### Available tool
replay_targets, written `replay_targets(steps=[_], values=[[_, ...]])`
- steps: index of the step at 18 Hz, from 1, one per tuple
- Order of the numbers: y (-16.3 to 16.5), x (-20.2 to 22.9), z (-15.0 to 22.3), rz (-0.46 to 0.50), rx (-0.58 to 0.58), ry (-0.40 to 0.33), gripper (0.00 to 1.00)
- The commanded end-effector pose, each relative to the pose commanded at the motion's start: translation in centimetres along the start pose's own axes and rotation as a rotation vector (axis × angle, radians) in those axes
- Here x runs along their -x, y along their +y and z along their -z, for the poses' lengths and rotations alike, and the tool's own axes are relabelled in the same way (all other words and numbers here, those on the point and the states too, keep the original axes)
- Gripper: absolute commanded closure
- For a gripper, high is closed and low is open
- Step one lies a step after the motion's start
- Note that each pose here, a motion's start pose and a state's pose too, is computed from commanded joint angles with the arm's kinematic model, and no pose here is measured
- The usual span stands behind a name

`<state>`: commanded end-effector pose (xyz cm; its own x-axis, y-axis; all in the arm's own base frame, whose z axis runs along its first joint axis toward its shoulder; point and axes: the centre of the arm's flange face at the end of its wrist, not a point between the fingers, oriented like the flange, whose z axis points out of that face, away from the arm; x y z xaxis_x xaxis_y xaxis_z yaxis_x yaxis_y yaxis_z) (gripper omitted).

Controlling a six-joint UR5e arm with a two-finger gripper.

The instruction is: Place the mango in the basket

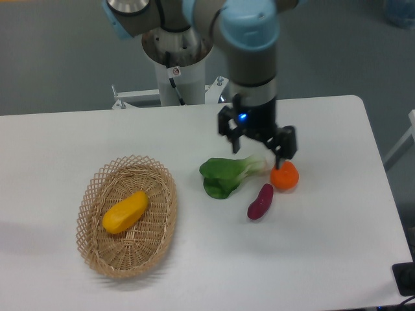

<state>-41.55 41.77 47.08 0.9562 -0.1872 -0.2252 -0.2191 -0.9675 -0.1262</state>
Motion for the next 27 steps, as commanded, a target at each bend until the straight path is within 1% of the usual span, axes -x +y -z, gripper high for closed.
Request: replay_targets(steps=[1, 4, 7, 10, 18, 27], values=[[0.4, 0.3, 0.0, 0.003, -0.015, 0.003, 0.00], [1.2, 0.6, -0.2, -0.007, -0.014, 0.010, 0.00], [1.9, 0.9, 0.0, 0.014, -0.006, 0.003, 0.00], [1.8, 0.9, 0.2, 0.017, -0.003, -0.009, 0.00], [1.8, 0.9, 0.4, 0.035, -0.019, -0.010, 0.00], [1.9, 0.8, 0.2, 0.032, -0.018, -0.009, 0.00]])
